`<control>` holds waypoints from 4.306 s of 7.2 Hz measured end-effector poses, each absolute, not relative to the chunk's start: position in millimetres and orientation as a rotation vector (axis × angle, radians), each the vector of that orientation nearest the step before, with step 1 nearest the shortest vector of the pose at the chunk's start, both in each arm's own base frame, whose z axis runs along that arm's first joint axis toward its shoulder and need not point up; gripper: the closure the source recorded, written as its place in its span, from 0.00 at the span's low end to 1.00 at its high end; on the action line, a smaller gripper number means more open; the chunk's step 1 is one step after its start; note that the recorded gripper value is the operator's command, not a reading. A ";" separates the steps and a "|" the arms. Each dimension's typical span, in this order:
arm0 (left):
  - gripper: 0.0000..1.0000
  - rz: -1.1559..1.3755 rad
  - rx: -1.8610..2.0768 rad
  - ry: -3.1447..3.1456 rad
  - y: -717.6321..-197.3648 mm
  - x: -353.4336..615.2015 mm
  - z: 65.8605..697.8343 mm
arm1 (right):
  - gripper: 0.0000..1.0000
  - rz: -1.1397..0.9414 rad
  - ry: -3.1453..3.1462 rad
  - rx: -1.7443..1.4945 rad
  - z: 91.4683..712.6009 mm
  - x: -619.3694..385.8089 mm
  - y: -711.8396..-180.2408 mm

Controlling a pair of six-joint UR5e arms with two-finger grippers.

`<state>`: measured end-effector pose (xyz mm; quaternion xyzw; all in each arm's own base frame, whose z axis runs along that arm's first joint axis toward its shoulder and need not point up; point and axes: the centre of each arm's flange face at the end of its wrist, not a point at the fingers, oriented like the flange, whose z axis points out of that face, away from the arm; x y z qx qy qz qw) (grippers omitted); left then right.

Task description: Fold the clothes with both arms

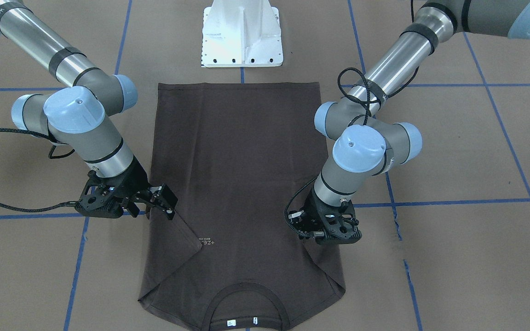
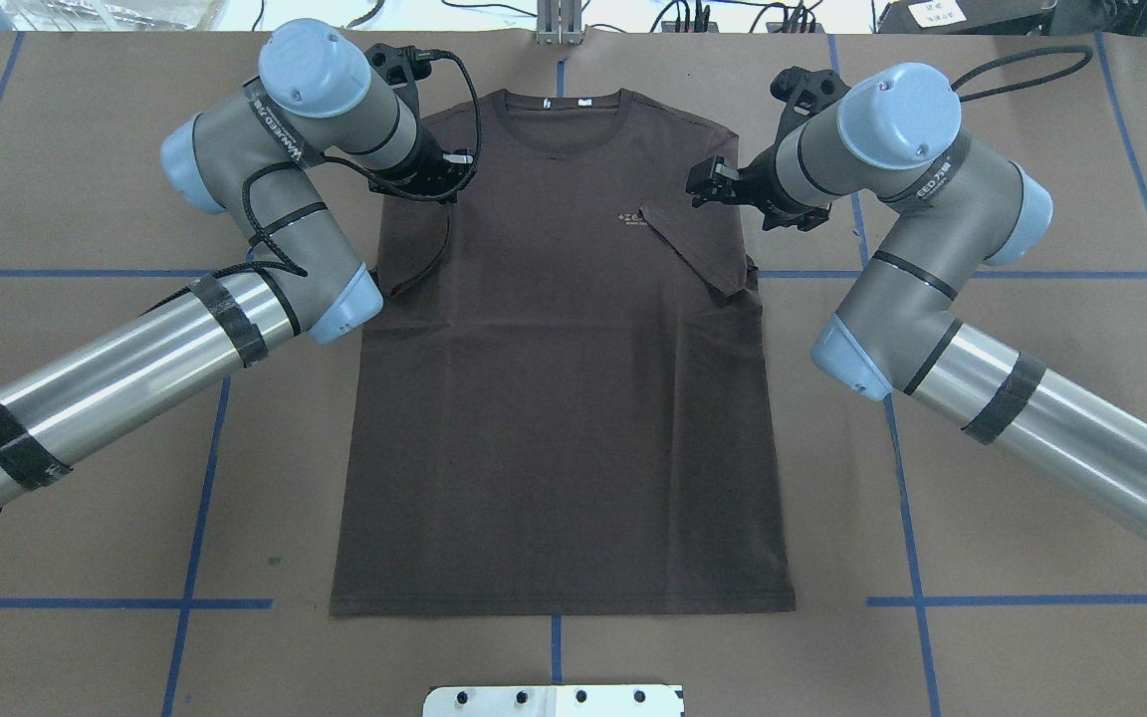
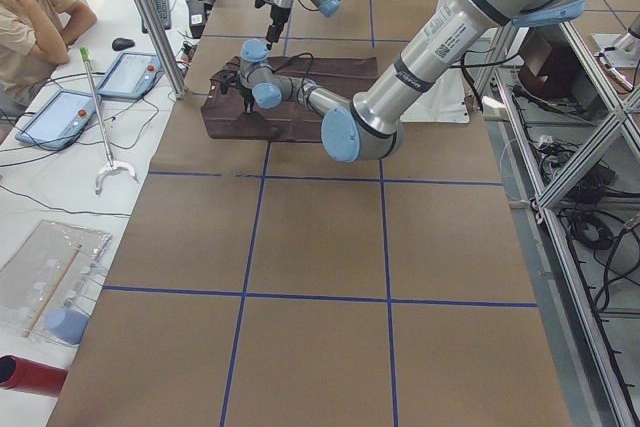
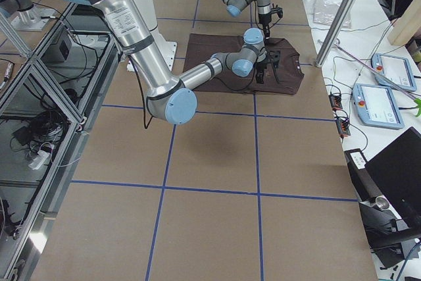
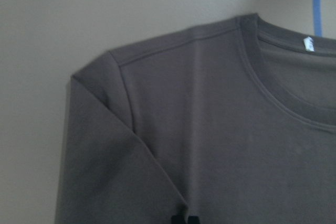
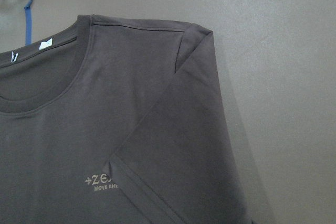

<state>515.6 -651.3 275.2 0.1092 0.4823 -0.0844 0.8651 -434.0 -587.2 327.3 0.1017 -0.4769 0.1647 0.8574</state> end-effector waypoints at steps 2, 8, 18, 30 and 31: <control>0.00 -0.185 0.238 1.049 -643.2 511.5 258.9 | 0.00 0.345 -1.007 0.210 325.1 -437.6 -584.2; 0.00 -0.245 0.227 1.164 -561.3 445.3 275.0 | 0.04 0.412 -1.050 0.088 328.3 -445.4 -408.3; 0.00 -0.232 0.241 1.193 -550.1 441.7 290.3 | 0.27 0.595 -0.806 0.010 362.7 -483.8 -203.5; 0.00 -0.271 0.217 1.233 -535.5 438.8 276.5 | 1.00 0.651 -0.763 -0.034 368.4 -476.1 -173.3; 0.00 -0.301 0.202 1.259 -506.2 441.4 271.5 | 1.00 0.675 -0.788 -0.041 358.0 -472.3 -173.9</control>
